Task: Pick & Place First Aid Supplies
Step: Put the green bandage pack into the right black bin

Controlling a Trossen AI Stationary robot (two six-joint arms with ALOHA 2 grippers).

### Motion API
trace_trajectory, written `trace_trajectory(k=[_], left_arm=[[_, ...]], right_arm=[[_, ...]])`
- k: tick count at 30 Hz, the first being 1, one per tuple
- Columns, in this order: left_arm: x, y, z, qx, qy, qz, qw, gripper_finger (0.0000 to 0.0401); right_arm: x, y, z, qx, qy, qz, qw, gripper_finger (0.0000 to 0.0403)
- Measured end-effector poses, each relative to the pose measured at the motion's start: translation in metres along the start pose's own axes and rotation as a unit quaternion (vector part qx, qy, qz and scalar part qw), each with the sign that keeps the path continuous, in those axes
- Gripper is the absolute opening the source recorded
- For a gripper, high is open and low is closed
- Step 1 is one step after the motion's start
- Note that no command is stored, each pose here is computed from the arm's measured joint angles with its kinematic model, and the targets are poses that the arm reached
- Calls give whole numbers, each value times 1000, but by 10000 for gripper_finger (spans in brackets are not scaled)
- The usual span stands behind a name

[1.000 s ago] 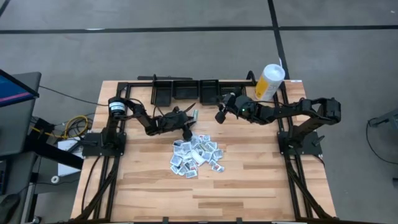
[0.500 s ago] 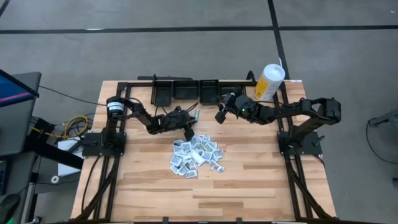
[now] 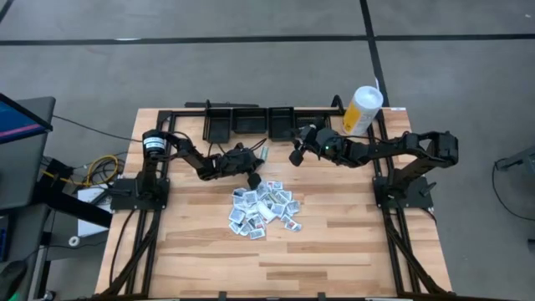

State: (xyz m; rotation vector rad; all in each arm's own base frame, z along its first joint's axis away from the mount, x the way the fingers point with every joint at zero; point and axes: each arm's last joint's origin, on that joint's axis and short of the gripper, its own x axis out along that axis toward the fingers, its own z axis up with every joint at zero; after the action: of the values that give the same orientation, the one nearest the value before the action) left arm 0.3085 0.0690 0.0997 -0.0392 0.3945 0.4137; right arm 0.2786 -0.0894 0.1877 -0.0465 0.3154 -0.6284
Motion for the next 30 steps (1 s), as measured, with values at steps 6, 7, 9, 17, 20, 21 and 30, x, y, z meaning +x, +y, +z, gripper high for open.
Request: trace_trajectory(k=[6,7,9,17,20,21,30], left_arm=[[-8,-7,8,12,-4,-8,1000,7],[-11,-8,11,18,-7,-14,1000,7],[-17,-9,17,27,-7,-20,999,6],[-40,-6,48,24,-30,-32,999,8],[-47,-7,58,18,-49,-62,997,6],[-49,-7,61,16,-54,-73,996,6],[-57,-11,70,-20,-67,-160,985,7]], right_arm=[[0,0,0,0,0,0,1000,122],[0,0,0,0,0,0,1000,122],[0,0,0,0,0,0,1000,122],[0,0,0,0,0,2,1000,122],[0,1,0,-1,-1,23,1000,122],[0,2,0,-8,-2,36,999,122],[-8,24,0,-106,-24,206,972,122]])
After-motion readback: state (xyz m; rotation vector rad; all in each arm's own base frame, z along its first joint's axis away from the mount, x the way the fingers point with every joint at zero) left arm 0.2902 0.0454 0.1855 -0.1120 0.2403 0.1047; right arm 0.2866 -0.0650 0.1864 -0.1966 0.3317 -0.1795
